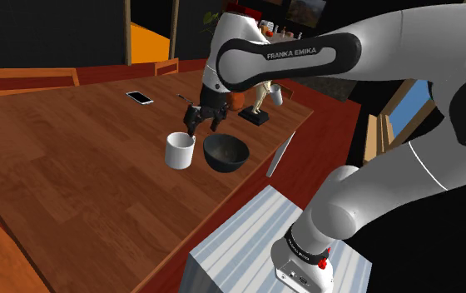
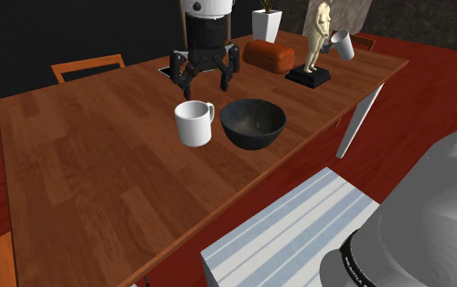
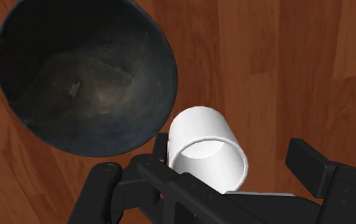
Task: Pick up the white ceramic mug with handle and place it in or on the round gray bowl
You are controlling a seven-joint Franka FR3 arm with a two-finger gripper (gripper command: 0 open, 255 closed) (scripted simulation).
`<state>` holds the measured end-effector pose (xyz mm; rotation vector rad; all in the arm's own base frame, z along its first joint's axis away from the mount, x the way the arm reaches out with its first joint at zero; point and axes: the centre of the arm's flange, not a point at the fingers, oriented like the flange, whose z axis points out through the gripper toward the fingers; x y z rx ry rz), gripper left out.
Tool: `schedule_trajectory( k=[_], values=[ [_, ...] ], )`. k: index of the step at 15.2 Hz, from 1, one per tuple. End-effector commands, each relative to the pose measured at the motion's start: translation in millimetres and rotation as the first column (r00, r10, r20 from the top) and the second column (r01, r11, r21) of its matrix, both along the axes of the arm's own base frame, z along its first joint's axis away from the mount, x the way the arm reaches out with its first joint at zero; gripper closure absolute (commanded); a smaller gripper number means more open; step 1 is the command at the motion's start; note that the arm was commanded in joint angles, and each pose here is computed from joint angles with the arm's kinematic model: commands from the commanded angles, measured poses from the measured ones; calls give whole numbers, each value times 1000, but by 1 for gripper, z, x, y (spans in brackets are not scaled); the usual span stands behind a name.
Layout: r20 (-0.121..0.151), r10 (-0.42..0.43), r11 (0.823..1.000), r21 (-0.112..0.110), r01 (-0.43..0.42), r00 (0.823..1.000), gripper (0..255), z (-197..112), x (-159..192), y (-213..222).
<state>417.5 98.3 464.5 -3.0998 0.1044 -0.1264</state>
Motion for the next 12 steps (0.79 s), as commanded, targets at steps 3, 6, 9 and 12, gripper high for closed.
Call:
schedule_trajectory(
  k=[3, 6, 9, 12],
  values=[
    [13, 2, 1000, -25, -2, 1000, 0, -32, 34, 23],
    [22, 4, 999, -43, -3, 1000, 0, -55, 60, 42],
    [30, 6, 998, -62, -4, 1000, 0, -79, 86, 59],
    [30, 6, 998, -62, -4, 1000, 0, -94, 87, 59]
  ],
)
